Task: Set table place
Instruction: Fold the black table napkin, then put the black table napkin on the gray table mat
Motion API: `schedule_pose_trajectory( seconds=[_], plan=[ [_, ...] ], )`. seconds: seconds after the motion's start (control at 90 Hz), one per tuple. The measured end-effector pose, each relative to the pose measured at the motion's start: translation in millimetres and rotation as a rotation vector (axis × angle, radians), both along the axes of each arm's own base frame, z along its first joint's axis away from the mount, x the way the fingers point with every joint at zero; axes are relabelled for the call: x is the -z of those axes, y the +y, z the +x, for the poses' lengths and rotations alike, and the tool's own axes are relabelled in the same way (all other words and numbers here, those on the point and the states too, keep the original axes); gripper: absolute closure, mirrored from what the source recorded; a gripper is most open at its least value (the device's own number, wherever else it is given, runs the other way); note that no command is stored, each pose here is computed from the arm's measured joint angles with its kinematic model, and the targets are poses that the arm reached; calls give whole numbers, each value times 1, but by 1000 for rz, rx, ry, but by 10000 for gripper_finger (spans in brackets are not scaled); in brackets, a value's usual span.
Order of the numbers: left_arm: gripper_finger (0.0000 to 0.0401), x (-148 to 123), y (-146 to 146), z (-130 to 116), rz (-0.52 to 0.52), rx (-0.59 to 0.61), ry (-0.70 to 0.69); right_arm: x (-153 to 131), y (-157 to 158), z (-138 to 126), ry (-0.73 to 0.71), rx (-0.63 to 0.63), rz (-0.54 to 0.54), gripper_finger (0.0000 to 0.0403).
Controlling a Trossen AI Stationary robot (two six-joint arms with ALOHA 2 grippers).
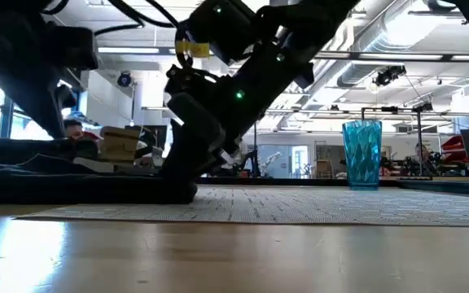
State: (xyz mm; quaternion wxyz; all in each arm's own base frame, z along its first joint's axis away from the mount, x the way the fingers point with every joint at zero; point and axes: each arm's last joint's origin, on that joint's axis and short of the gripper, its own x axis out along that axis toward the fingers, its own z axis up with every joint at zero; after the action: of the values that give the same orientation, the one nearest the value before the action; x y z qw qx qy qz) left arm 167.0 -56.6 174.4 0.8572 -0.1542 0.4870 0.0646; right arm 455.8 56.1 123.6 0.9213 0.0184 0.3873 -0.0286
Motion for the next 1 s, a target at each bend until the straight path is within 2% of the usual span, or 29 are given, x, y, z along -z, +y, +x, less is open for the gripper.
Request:
schedule_pose_trajectory(
  seconds=[0.133,0.256,0.444,0.622,0.756,0.856,1.0],
  plan=[
    [401,25,-4,-13,-59,-38,38,-4,1,3,-7,-42,-3,187],
    [401,42,-7,-26,-78,-67,90,5,0,-7,113,-53,-12,187],
    [401,53,-15,-38,-85,-109,85,7,-1,-12,185,-33,-12,187],
    [401,43,-20,-34,-80,-100,54,0,0,-8,185,-34,-13,187],
    [401,18,-27,-23,-98,-76,-8,-19,2,2,183,-57,-24,187],
    [401,4,-29,-17,-70,-59,-53,-34,5,9,148,-64,-23,187],
    [401,-5,-30,-12,-25,-58,-110,-40,18,9,141,-84,-19,187]
  ],
)
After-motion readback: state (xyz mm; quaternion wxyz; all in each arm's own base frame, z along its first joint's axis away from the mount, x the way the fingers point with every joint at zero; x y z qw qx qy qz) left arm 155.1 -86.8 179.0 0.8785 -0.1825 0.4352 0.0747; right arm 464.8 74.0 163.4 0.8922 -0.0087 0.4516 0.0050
